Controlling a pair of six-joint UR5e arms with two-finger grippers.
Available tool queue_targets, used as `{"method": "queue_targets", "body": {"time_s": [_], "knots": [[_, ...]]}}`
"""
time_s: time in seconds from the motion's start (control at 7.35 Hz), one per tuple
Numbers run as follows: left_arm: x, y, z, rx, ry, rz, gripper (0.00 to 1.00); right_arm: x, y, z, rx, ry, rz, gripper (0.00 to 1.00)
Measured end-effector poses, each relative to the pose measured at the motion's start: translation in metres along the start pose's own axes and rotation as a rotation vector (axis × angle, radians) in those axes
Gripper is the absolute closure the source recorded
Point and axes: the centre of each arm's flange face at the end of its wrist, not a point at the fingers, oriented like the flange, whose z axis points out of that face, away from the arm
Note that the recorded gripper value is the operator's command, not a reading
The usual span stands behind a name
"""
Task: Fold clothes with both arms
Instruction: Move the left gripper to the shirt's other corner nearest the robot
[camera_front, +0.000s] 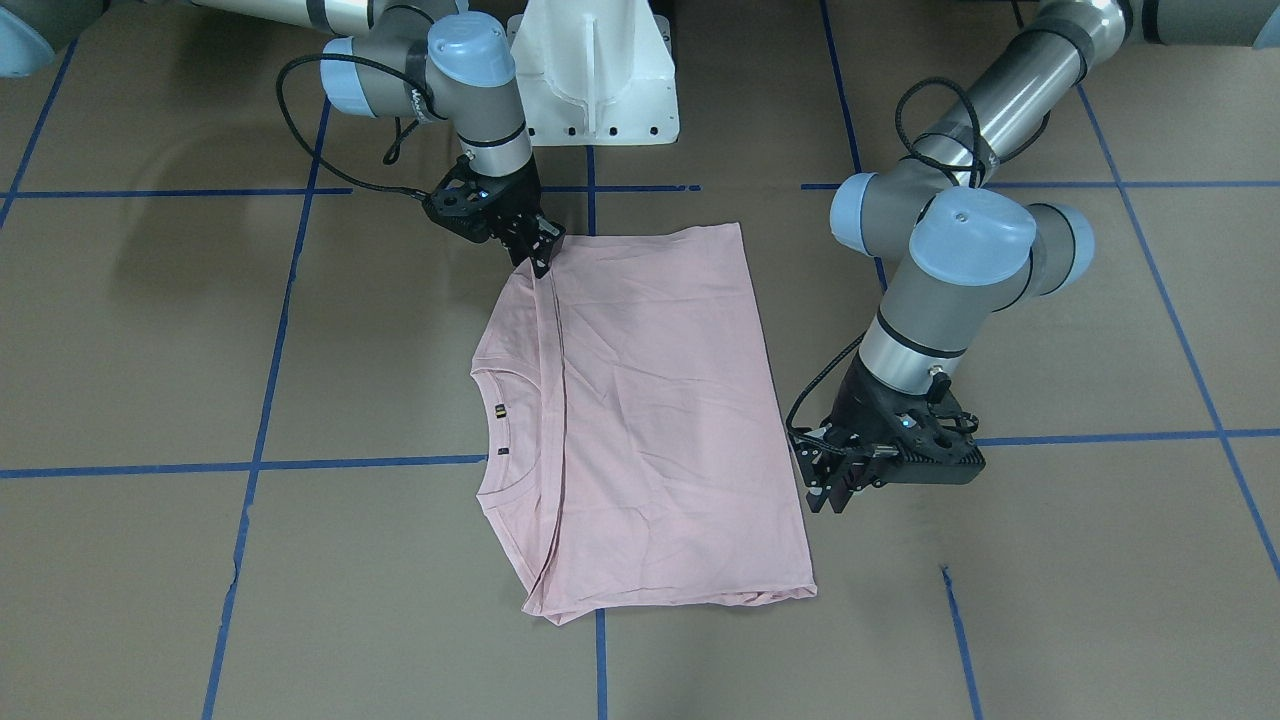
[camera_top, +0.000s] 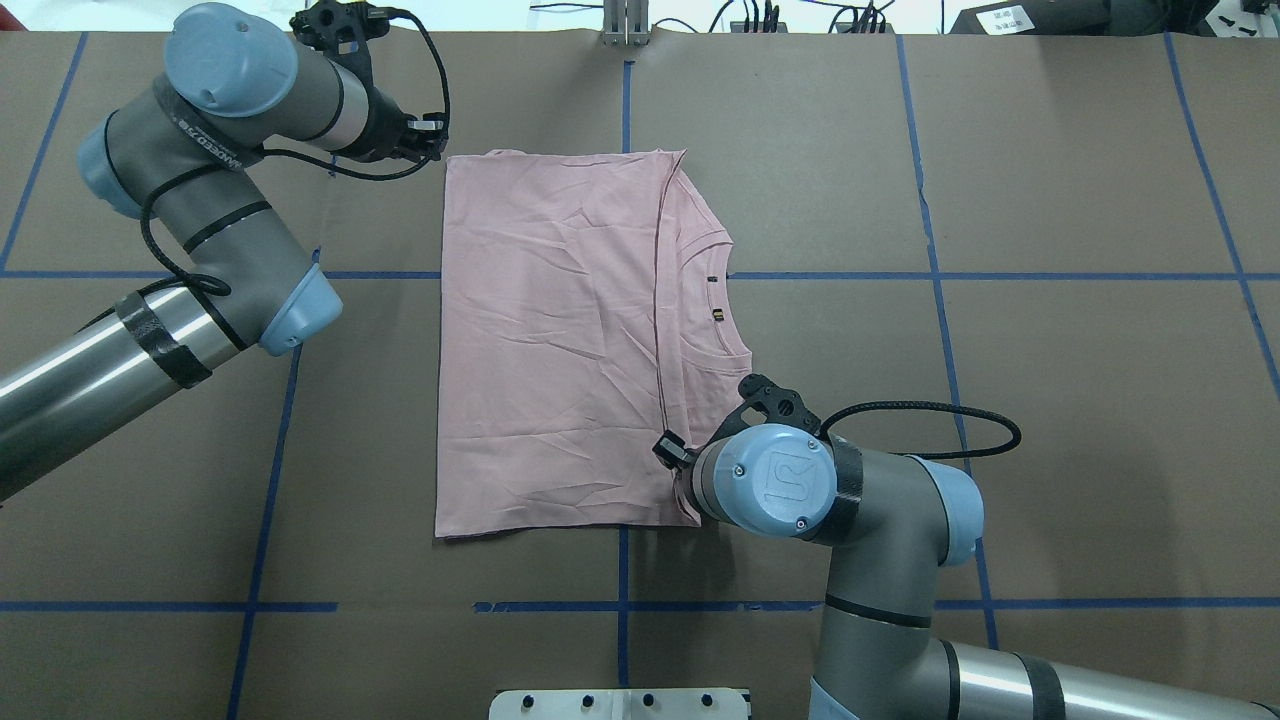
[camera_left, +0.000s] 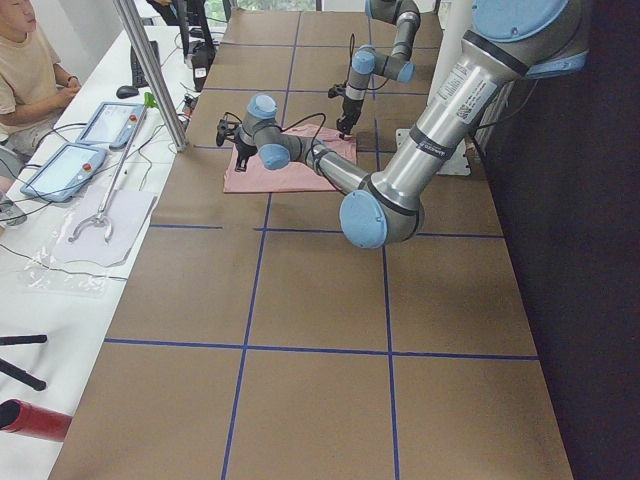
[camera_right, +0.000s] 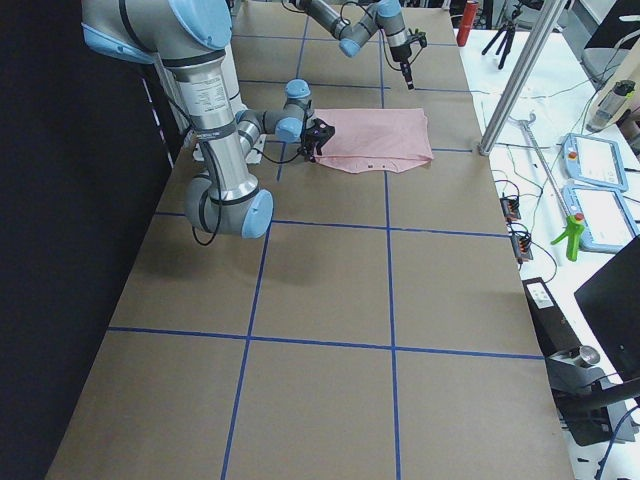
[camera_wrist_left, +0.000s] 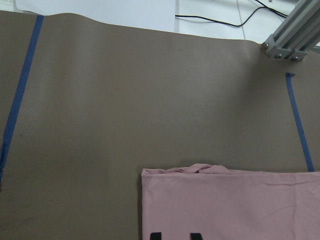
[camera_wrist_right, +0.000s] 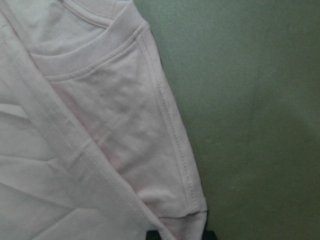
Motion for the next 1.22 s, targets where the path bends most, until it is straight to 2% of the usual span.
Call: {"method": "queue_targets", "body": {"time_s": [0.68, 0.95, 1.09, 1.22], "knots": [[0.001, 0.000, -0.002, 0.002, 0.004, -0.004, 0.68, -0.001, -0.001, -0.005, 0.009, -0.013, 0.001, 1.00], [0.008, 0.006, -0.020, 0.001, 0.017, -0.057, 0.68, -0.002, -0.002, -0.016, 0.000, -0.030, 0.001, 1.00], [0.015, 0.030, -0.040, -0.020, 0.024, -0.113, 0.65, -0.001, -0.003, -0.024, -0.005, -0.042, 0.002, 1.00], [0.022, 0.073, -0.063, -0.055, 0.038, -0.172, 0.61, 0.003, -0.003, -0.031, -0.010, -0.051, 0.003, 1.00]]}}
